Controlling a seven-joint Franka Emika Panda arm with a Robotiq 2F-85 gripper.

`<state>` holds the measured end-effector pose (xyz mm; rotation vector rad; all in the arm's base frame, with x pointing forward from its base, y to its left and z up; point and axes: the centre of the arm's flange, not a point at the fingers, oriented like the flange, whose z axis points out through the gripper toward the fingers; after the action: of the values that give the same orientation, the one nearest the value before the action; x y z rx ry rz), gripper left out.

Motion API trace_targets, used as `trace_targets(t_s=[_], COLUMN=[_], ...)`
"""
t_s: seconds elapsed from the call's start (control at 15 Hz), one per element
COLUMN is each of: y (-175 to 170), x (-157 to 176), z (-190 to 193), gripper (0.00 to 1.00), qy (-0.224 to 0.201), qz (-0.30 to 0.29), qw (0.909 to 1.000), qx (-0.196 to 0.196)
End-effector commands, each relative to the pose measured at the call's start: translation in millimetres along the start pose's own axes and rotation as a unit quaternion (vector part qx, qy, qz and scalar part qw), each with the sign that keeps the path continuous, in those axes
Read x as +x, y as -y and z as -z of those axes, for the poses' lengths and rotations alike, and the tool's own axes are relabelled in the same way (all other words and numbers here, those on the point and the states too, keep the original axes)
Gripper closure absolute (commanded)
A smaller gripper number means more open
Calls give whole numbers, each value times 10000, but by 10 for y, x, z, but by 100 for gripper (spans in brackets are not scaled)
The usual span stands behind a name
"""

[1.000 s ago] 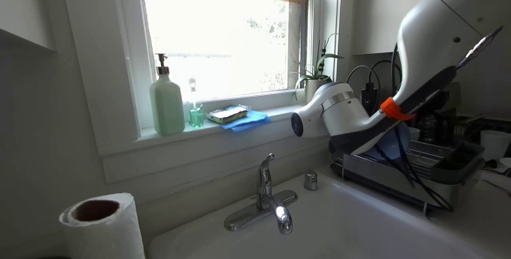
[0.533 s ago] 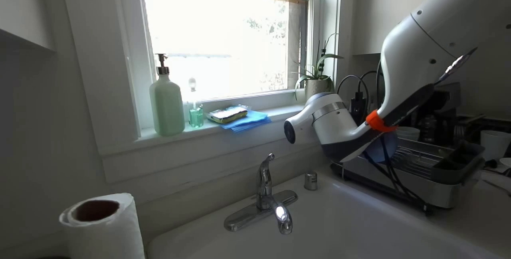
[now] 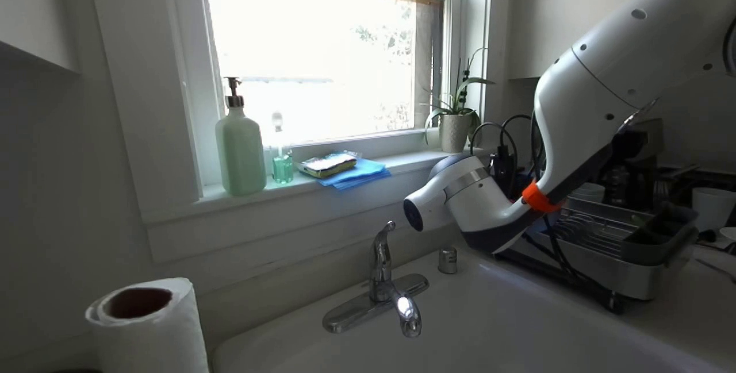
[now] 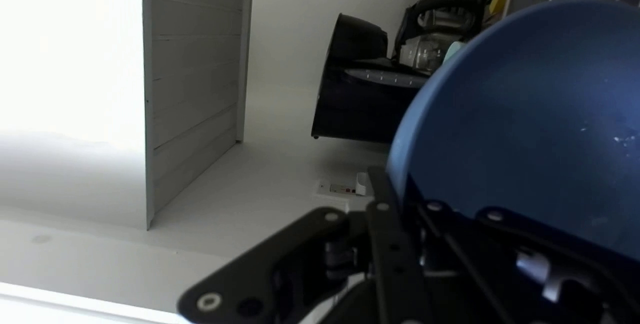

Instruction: Pick up the blue bowl and pour out all the water into the sink, put the blue bowl on the dish rack

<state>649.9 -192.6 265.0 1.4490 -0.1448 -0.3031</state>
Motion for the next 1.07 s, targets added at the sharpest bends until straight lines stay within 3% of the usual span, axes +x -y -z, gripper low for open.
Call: trace_targets(t_s=[0.0, 0.27, 0.33, 0.53, 1.0], y=[40, 133, 164, 236, 189], x=[31, -18, -25, -32, -39], z=[92, 179, 188, 189, 180], gripper=[99, 99, 72, 56, 7], qy=[-164, -184, -166, -87, 135], qz=[218, 455, 503, 584, 592], qw=[9990, 9980, 9977, 9973, 9976], qx=[-351, -393, -414, -447, -327])
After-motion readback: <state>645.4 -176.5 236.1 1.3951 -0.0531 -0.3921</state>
